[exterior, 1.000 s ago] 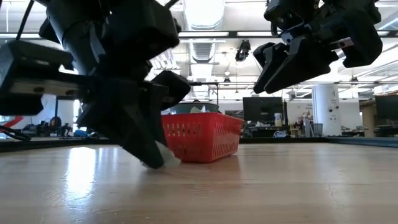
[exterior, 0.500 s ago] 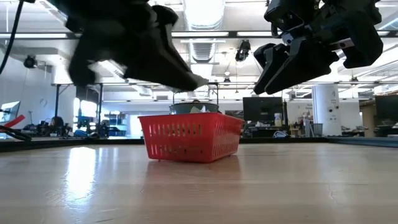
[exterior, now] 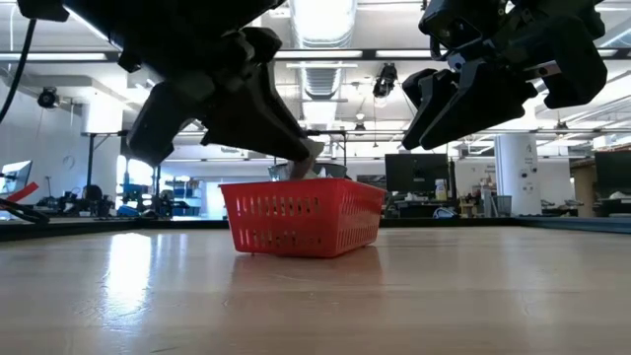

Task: Pick and place items into bin
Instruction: Put the light green stevia packet into the red bin

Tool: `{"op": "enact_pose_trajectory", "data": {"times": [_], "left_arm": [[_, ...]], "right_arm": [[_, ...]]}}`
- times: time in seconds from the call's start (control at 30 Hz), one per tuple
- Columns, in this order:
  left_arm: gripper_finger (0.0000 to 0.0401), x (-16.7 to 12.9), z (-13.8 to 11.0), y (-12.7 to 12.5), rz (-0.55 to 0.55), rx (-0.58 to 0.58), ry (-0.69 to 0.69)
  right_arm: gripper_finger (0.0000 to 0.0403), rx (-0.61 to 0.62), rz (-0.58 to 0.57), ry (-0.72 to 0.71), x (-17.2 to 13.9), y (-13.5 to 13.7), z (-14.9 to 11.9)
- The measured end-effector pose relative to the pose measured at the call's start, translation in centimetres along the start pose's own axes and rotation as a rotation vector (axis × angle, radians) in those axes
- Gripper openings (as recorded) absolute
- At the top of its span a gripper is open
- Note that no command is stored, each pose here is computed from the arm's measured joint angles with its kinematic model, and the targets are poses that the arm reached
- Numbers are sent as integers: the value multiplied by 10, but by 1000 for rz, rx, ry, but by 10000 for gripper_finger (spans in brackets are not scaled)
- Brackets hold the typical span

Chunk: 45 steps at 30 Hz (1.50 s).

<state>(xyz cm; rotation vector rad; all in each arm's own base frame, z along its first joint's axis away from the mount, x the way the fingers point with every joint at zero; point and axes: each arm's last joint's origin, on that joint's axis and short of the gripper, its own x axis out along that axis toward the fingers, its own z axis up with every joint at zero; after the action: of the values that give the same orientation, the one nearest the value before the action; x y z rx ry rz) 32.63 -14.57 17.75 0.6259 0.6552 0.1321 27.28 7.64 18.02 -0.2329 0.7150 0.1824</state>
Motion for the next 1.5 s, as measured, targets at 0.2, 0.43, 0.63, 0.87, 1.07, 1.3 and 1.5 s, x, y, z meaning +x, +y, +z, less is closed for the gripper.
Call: {"op": "enact_pose_trajectory", "data": {"times": [0.2,0.43,0.63,0.87,1.07,1.3,1.5], "left_arm": [[105,0,0,0,5,0,0],[171,-11,2,1,-13,19,16],[185,-44,2,8,-74,-74,63],[185,-87,-15,-4,-373,-347,210],[184,-103,-46,-36,-448,-440,341],[184,-129,-61,-63,-563,-621,492],[184,-153,-65,-78,-612,-674,549]], "right_arm": [[128,0,0,3,0,0,-1],[128,4,0,5,0,0,-2],[128,6,0,12,1,0,-4],[128,14,1,16,1,0,-5],[128,32,1,16,1,1,-6],[128,33,1,15,1,0,-5],[128,33,1,15,1,0,-5]]}}
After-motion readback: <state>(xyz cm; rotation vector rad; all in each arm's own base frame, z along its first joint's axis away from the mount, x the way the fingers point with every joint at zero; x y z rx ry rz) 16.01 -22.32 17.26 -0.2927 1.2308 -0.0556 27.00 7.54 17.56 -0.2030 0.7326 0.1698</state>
